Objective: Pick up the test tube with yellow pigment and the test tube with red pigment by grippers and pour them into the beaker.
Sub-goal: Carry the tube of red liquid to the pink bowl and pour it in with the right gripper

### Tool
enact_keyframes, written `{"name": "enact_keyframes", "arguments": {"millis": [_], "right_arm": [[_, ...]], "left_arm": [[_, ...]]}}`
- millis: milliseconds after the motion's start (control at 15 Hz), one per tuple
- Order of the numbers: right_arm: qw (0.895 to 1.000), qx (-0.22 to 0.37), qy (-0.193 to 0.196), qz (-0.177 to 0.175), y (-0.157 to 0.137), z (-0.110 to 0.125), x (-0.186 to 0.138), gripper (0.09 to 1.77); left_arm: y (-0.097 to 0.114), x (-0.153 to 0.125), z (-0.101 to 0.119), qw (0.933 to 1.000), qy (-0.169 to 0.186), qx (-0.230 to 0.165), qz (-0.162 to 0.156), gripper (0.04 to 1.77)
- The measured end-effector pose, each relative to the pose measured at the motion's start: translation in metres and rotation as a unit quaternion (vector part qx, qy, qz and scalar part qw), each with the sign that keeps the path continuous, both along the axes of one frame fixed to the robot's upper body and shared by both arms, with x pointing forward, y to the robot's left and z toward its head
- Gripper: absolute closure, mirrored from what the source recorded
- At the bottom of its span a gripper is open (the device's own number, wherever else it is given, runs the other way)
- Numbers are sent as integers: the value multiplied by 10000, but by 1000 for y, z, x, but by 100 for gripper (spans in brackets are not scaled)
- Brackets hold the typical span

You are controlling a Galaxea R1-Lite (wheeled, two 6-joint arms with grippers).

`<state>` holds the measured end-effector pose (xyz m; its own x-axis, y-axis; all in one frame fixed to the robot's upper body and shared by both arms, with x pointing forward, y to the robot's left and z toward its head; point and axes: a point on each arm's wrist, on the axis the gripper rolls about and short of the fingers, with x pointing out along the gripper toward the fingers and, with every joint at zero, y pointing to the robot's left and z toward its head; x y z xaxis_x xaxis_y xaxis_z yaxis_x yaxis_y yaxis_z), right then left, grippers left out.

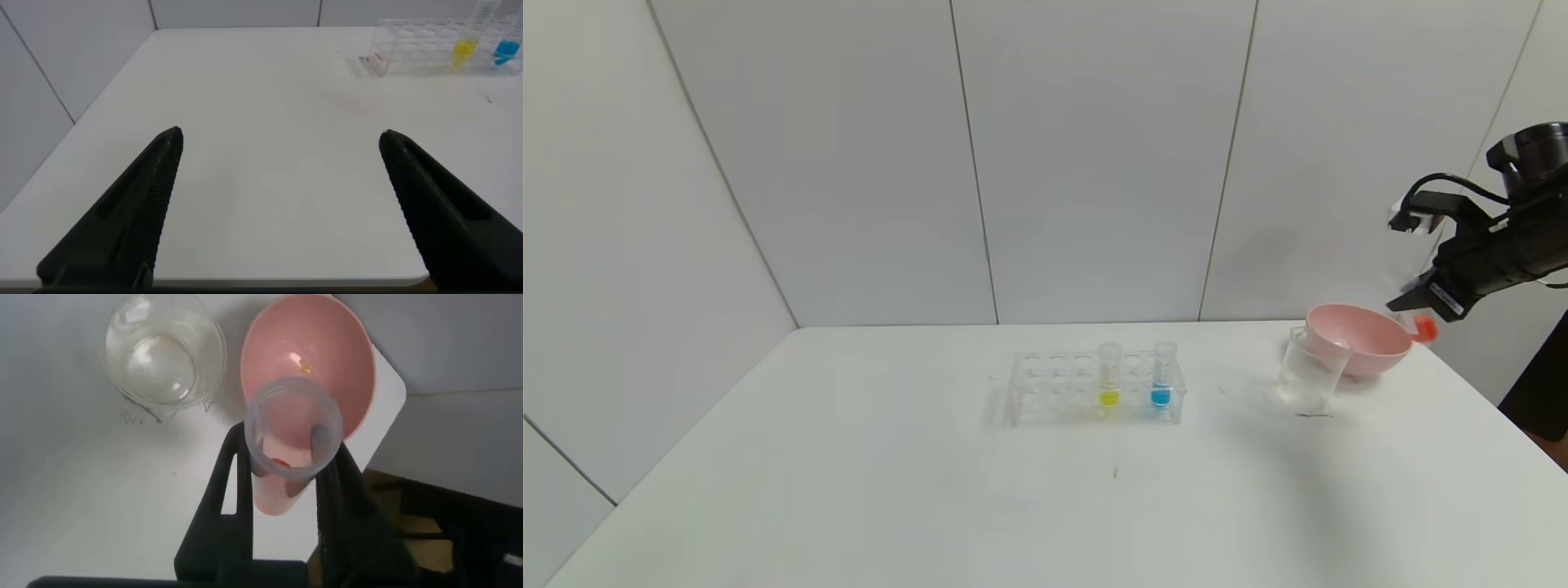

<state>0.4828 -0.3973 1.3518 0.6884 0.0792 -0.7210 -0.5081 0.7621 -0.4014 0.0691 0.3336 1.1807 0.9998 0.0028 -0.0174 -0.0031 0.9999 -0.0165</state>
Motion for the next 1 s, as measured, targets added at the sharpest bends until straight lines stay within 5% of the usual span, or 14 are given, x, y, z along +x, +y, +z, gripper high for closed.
{"name": "enact_keyframes", "arguments": {"millis": [333,1000], "right_arm": [[9921,-1151,278,421,9,-4,2,136],[9668,-2471,511,402,66,-11,10,136]], "left_arm": [[0,0,0,10000,-2,0,0,9],[0,0,0,10000,0,0,0,9]]}}
